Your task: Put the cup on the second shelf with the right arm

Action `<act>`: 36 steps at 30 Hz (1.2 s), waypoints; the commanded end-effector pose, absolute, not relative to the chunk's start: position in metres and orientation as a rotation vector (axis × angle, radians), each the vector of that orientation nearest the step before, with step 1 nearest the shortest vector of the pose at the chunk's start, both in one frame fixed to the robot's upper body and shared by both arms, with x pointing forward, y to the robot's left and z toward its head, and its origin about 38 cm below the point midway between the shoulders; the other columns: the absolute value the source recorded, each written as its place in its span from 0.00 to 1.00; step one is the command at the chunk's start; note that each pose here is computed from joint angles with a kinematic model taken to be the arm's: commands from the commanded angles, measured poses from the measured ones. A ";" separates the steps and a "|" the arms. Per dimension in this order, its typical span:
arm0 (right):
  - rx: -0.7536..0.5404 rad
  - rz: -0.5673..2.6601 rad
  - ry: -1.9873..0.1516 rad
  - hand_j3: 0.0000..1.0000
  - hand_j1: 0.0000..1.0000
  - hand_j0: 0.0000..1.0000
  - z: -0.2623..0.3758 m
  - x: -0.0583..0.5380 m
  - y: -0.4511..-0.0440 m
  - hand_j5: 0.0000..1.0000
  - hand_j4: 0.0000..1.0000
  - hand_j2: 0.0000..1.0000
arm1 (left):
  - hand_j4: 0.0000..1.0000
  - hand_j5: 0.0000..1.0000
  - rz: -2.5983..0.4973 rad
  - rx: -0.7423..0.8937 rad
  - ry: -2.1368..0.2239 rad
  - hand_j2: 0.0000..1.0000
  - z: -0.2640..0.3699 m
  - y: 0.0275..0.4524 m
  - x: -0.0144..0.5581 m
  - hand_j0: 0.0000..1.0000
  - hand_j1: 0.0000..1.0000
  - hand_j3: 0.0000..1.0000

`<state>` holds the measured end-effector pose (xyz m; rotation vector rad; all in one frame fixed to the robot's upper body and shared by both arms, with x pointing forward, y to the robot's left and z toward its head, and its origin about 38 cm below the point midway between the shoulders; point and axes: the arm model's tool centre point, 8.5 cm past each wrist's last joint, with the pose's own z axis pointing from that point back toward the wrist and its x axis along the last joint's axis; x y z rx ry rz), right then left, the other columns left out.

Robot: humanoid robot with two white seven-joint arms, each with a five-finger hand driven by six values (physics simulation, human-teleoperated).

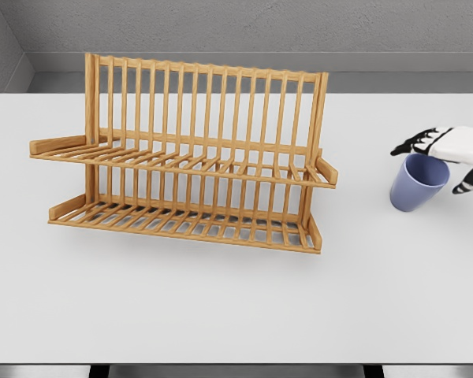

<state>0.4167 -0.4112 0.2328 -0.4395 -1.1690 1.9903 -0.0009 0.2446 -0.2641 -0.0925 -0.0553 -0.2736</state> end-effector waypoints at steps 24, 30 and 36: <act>-0.396 1.983 -1.163 0.67 0.67 0.67 0.218 0.419 -0.405 0.67 0.67 0.67 | 1.00 1.00 -0.273 -0.093 -0.055 1.00 -0.264 0.245 -0.001 1.00 1.00 1.00; -0.407 1.987 -1.175 0.65 0.65 0.65 0.224 0.421 -0.403 0.65 0.65 0.65 | 1.00 1.00 -0.275 -0.093 -0.055 1.00 -0.264 0.245 -0.001 1.00 1.00 1.00; -0.430 1.994 -1.196 0.65 0.65 0.65 0.235 0.422 -0.401 0.65 0.65 0.65 | 1.00 1.00 -0.273 -0.093 -0.055 1.00 -0.264 0.245 -0.001 1.00 1.00 1.00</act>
